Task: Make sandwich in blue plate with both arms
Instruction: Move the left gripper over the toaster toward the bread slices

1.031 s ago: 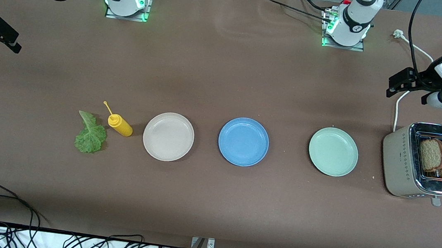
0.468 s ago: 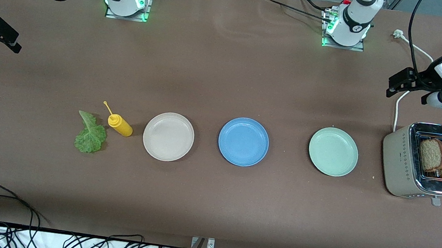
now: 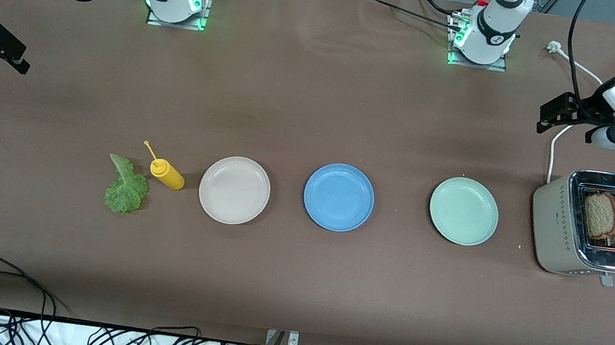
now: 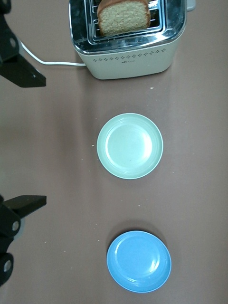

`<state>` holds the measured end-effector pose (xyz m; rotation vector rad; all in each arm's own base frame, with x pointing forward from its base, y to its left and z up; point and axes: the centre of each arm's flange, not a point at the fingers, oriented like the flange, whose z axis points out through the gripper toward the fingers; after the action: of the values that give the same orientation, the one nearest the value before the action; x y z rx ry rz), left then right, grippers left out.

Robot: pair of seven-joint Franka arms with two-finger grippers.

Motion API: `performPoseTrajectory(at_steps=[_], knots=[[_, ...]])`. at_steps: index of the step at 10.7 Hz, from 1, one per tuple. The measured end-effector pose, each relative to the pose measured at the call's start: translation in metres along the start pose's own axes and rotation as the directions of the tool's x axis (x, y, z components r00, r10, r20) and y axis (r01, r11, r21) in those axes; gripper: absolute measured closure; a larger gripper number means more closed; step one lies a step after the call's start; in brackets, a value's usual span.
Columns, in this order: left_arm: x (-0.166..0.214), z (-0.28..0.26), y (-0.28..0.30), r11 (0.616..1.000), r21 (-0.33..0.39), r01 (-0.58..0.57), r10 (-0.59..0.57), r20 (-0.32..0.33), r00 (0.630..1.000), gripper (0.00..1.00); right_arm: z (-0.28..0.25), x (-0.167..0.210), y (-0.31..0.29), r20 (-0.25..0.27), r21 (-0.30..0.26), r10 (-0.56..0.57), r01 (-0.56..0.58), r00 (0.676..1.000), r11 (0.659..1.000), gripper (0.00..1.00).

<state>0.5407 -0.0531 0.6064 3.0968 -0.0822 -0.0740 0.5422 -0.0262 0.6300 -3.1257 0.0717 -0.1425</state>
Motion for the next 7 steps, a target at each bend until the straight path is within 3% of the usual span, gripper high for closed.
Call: performPoseTrajectory(at_steps=[7], knots=[[-0.007, -0.011, -0.001, 1.0, 0.001, 0.001, -0.001, 0.026, 1.0, 0.0, 0.0, 0.0, 0.0, 0.0, 0.0, 0.0, 0.0, 1.0, 1.0, 0.0]])
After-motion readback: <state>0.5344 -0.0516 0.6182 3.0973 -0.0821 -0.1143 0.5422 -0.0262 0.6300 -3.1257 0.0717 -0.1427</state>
